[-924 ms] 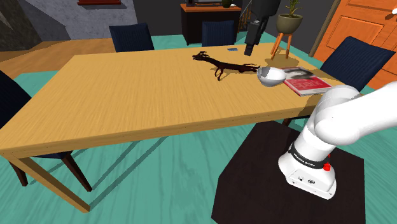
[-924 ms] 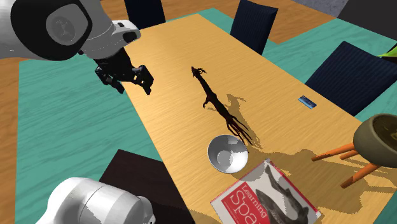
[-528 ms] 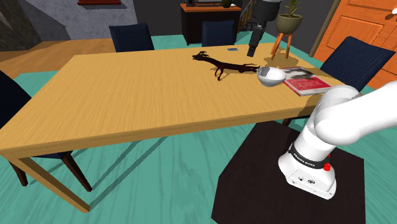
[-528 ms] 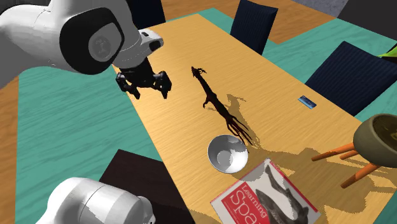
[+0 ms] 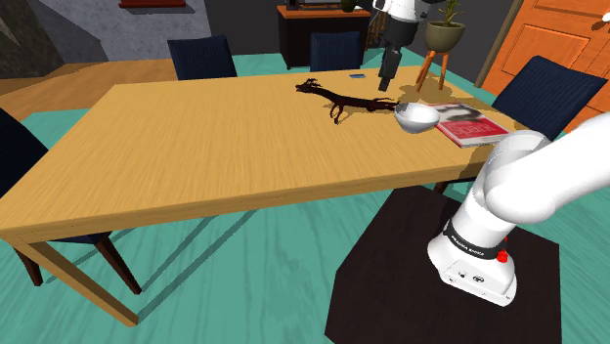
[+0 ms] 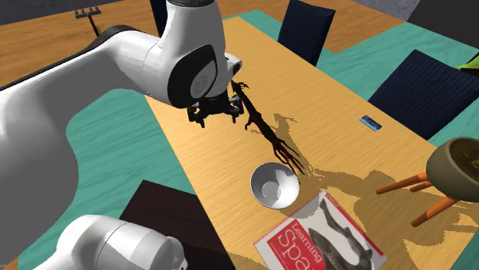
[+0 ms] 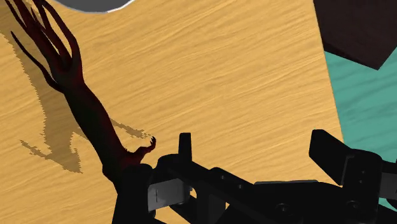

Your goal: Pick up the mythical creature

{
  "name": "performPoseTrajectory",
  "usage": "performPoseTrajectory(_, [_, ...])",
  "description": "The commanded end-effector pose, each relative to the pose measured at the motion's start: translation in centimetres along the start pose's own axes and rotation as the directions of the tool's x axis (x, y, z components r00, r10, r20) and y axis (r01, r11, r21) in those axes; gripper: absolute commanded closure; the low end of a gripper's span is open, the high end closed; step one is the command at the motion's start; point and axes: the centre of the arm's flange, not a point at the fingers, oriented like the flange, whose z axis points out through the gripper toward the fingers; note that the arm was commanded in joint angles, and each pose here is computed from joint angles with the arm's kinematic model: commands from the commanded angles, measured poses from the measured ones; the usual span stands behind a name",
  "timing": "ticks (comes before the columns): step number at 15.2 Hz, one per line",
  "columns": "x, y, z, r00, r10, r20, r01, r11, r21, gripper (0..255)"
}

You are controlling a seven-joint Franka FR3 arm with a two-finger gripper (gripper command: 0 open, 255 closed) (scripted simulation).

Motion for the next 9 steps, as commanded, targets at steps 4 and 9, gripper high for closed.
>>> performPoseTrajectory(4, [0.1,6.0,3.5,0.991,-0.129,-0.021,0.129,0.991,0.029,0])
performPoseTrajectory(9, [1.3,11.9,7.2,0.967,-0.250,-0.045,0.252,0.966,0.056,0])
